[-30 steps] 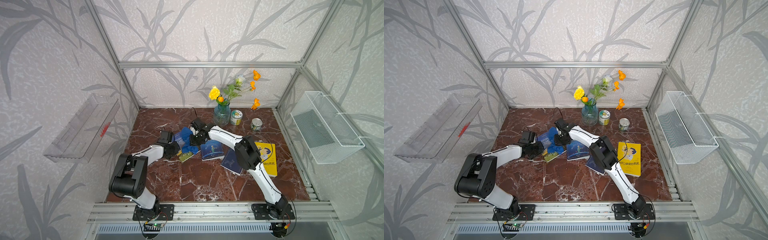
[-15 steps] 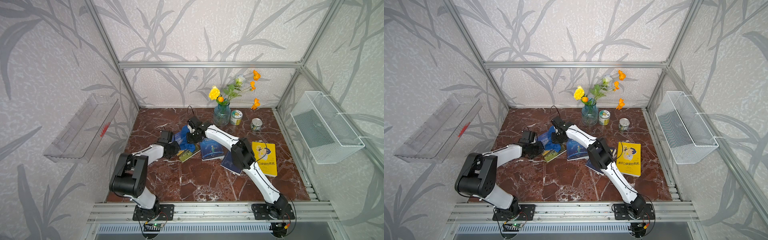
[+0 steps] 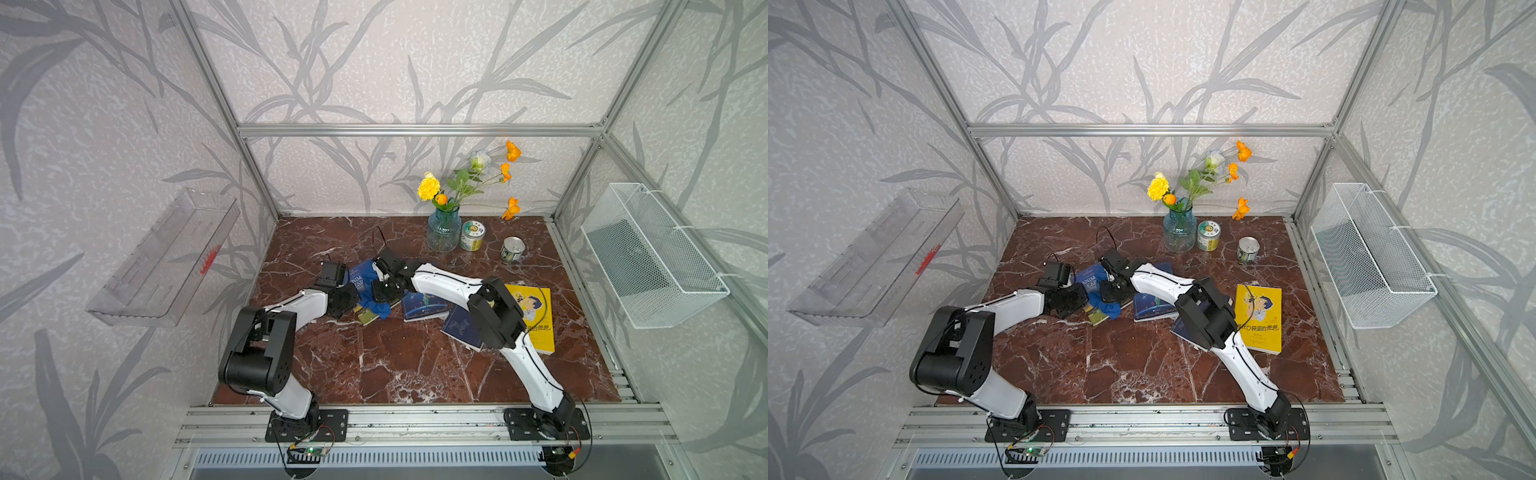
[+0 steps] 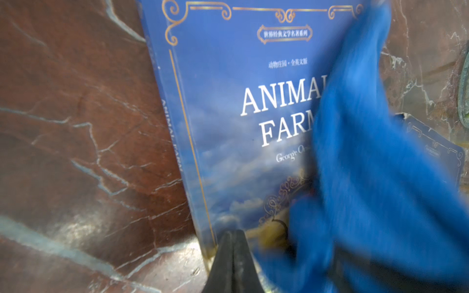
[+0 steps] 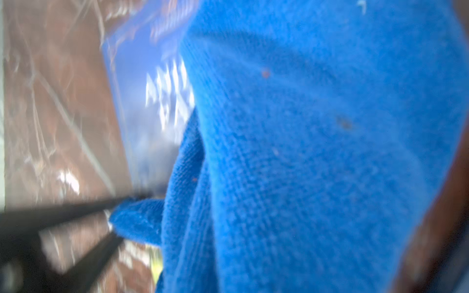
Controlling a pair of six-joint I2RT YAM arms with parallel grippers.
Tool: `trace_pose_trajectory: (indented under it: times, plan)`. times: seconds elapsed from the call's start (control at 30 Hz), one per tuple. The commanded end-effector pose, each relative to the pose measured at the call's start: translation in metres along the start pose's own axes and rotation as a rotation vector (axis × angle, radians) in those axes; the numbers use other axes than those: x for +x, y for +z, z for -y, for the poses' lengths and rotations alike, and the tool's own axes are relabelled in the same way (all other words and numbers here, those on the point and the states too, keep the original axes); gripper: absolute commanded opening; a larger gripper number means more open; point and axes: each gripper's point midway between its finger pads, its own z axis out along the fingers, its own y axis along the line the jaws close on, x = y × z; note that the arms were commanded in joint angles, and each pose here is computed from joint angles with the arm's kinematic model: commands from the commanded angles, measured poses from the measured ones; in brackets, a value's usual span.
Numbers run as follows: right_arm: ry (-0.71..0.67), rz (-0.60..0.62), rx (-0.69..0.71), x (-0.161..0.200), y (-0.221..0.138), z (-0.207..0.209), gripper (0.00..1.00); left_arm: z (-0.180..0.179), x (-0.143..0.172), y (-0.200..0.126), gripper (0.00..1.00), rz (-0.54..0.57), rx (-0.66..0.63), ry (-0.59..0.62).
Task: Wipe the cover of the book
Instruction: Wipe the dirt from the cover of the book.
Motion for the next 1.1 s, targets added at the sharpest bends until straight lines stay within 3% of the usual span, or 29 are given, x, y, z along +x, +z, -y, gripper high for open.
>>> trace_pose_trajectory:
  times: [0.0,0.37,0.5,0.83,1.07]
  plan:
    - [0.077,-0.147,0.105,0.073,0.025,0.046,0.01,-0.018,0.016,0.007,0.05,-0.062,-0.072,-0.009]
    - [0.031,-0.203,0.013,0.088,0.042,-0.011,0.00,-0.018,0.016,0.005,0.05,-0.058,-0.077,-0.008]
    - [0.050,-0.206,0.012,0.086,0.042,-0.008,0.00,-0.018,0.016,0.006,0.05,-0.058,-0.075,-0.007]
    - [0.145,-0.087,0.046,0.023,0.008,0.042,0.01,-0.019,0.016,0.008,0.05,-0.062,-0.080,-0.007]
    - [0.171,-0.058,0.031,-0.027,0.038,0.028,0.02,-0.022,0.016,0.009,0.03,-0.066,-0.099,-0.004]
